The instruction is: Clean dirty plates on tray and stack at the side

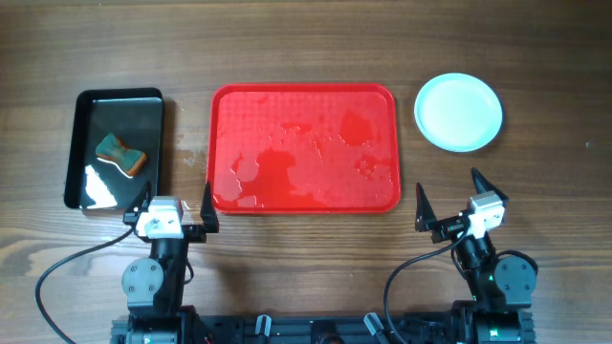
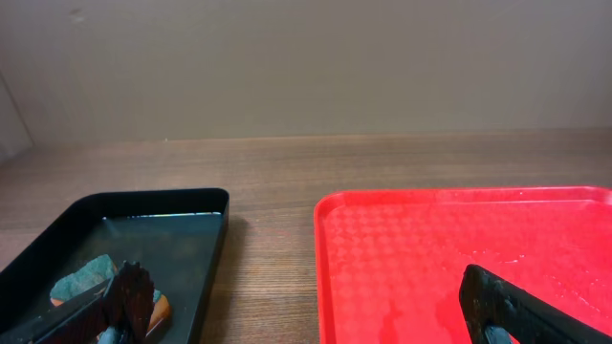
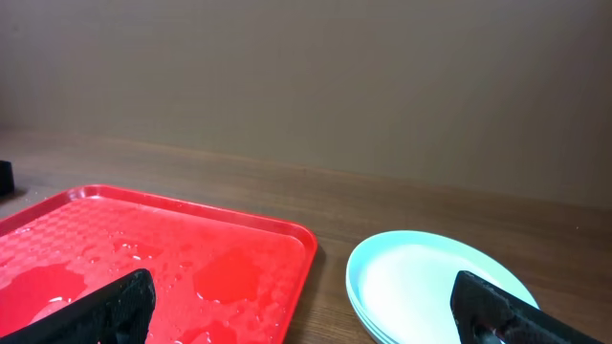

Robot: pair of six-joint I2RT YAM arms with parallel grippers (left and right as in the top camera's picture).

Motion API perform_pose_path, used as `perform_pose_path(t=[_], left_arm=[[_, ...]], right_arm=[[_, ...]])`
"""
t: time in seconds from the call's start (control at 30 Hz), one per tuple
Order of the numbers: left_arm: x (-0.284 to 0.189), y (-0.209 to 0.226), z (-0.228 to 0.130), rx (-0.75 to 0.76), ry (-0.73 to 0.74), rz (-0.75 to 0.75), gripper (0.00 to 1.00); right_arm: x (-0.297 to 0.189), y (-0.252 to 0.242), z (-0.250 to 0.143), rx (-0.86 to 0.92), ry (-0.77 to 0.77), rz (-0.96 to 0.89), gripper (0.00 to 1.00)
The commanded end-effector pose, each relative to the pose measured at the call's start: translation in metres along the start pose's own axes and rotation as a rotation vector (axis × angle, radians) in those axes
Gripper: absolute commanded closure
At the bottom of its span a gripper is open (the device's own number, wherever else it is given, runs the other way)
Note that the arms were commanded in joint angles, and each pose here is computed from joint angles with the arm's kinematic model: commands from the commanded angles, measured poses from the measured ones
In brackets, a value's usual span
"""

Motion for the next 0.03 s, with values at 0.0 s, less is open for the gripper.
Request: perform_pose_path(t=[0.0], left_arm=[[-0.0003, 0.0021, -0.0004, -0.014, -0.007, 0.016, 0.0]], right_arm=[[-0.0005, -0.0001, 0.0019, -0.013, -0.013, -0.005, 0.0]])
Point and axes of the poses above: each gripper's point midway between its finger pads, its own x axis out along the fingers, its own y axis along the line the jaws close on, z = x × y, the point moved 8 cm from there along -x, back along the fingers, and after that the axes turned 13 degrees about -x, right-handed, at the moved point
